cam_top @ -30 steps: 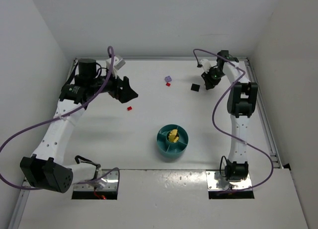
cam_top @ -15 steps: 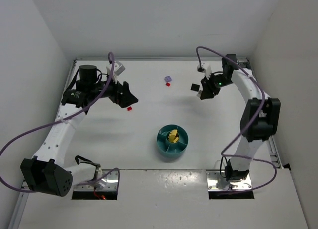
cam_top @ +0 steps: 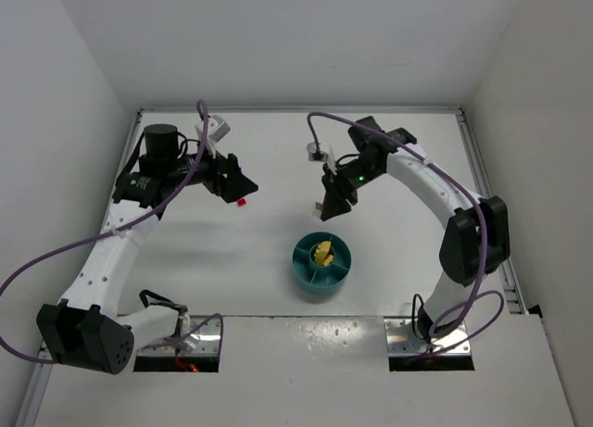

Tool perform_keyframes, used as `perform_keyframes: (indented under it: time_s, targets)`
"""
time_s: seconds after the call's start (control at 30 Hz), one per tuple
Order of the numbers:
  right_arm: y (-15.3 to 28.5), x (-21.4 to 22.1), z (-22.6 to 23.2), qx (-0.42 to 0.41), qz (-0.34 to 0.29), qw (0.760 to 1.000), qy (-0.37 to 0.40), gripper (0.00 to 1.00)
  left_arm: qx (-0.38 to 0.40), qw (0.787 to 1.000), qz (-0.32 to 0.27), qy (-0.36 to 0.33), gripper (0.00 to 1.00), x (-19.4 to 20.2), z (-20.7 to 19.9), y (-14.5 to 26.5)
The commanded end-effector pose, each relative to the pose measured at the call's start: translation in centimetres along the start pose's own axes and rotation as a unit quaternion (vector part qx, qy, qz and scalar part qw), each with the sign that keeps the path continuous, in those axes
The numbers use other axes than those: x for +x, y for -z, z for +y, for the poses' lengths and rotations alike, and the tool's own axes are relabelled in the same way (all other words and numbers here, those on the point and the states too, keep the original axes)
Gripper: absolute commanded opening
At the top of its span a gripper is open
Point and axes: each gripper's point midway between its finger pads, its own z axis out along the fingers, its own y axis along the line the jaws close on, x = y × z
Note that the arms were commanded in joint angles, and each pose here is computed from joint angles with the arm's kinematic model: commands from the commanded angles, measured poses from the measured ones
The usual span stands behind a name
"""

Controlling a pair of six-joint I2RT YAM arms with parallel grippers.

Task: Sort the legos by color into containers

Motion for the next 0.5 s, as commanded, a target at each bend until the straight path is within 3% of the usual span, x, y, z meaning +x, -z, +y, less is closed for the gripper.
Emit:
perform_keyframes:
  time_s: [0.0,0.47]
  targets:
    - [-1.7,-1.4,0.9,-0.014,0.001,1.000,0.016,0.02,0.000,1.000,-0.026,-0.015,1.00,-1.1,-0.2,0.9]
    - [-6.9,0.8,3.2,-0.047,0.085,0.994,0.040,0.08,-0.001,0.999,-0.026,-0.024,1.00,-0.8,-0.4,1.1]
